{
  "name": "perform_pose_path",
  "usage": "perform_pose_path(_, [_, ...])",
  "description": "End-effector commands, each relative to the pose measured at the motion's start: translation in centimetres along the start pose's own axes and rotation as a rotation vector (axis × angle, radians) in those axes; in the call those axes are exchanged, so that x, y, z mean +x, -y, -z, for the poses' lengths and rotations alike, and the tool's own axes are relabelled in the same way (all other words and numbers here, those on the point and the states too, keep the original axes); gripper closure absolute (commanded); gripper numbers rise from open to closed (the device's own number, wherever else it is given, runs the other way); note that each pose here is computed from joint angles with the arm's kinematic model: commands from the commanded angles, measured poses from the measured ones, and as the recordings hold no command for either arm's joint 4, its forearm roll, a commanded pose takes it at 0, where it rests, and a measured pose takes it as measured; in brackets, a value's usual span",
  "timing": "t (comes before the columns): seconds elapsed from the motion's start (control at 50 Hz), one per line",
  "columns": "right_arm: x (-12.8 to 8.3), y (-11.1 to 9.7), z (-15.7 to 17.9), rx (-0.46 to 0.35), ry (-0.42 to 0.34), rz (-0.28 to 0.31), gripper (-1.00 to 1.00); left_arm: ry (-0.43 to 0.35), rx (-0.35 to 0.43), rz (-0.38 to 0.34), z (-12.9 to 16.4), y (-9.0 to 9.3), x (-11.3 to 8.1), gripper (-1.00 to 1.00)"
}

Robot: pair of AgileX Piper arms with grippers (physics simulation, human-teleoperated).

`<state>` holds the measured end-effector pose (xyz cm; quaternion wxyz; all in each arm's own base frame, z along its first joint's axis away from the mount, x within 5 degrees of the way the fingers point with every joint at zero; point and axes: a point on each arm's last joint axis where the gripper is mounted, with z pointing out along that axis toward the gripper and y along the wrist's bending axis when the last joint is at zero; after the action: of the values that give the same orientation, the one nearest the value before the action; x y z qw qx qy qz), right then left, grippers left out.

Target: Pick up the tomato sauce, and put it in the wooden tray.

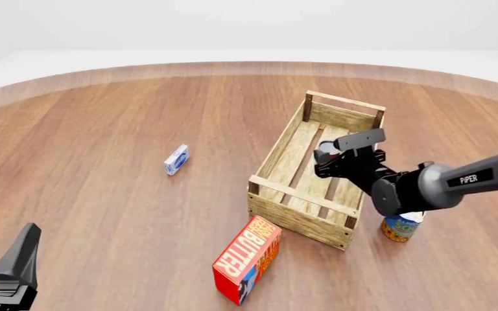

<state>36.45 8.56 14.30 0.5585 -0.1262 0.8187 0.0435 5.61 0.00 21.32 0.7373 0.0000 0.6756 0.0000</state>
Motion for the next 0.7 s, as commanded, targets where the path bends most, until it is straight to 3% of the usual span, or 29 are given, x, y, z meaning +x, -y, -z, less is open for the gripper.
perform_pose_path(0.02, [-0.3,0.1,0.3,0.002,0.002,0.002,-1.00,0.000,0.000,0.000,0.0,0.0,0.0,-1.00])
perform_pose_path(0.7, [-1.9,0.6,3.1,0.015,0.027,0.016,-1.00,0.000,0.000,0.000,0.0,0.0,0.0,-1.00])
